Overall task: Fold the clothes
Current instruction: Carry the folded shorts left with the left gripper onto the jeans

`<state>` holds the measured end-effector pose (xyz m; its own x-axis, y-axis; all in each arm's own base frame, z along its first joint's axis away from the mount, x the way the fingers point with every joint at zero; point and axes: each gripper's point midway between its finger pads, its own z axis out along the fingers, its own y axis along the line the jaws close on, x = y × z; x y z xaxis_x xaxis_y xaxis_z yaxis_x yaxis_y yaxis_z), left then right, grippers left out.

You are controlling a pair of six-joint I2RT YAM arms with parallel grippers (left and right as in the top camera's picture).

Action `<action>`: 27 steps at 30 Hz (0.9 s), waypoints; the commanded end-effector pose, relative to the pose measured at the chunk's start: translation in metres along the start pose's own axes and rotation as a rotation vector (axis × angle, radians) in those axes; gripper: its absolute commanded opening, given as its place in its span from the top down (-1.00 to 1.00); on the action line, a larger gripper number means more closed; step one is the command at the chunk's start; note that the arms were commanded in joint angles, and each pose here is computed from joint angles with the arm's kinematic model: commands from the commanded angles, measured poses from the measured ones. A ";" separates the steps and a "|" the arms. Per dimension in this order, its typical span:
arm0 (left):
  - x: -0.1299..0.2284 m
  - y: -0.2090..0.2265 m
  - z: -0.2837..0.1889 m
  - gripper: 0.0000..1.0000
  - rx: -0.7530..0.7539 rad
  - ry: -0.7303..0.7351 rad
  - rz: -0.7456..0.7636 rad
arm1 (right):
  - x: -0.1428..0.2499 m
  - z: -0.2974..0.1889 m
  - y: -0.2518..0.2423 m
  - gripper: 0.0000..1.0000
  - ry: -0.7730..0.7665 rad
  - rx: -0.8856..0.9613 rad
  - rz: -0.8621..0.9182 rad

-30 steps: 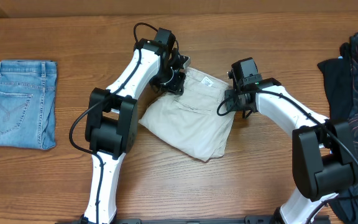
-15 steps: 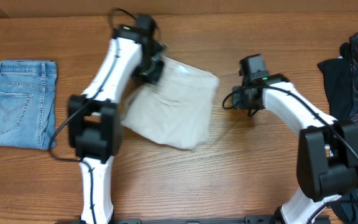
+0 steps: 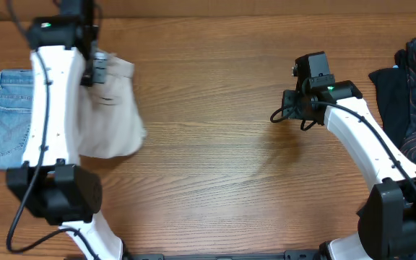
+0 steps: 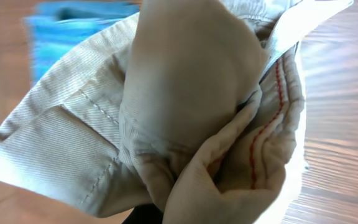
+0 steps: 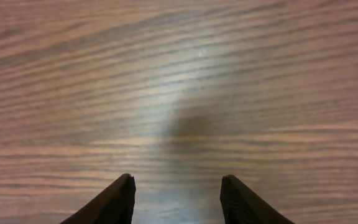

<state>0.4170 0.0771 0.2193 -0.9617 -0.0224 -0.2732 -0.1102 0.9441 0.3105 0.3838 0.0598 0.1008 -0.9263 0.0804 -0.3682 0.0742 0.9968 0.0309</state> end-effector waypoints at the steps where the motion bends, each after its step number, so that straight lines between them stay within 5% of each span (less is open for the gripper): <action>1: 0.001 0.058 -0.022 0.92 -0.102 -0.060 -0.097 | -0.004 -0.008 0.000 0.03 -0.014 0.006 -0.008; 27: -0.024 0.184 0.030 0.92 -0.119 -0.219 -0.255 | 0.004 -0.008 0.000 0.03 0.018 0.003 -0.006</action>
<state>0.4225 0.2459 0.2536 -0.8382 -0.1697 -0.5184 -0.3704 0.8747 0.3127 0.3718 0.0579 0.0964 -0.9440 0.0779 -0.3205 0.0757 0.9969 0.0192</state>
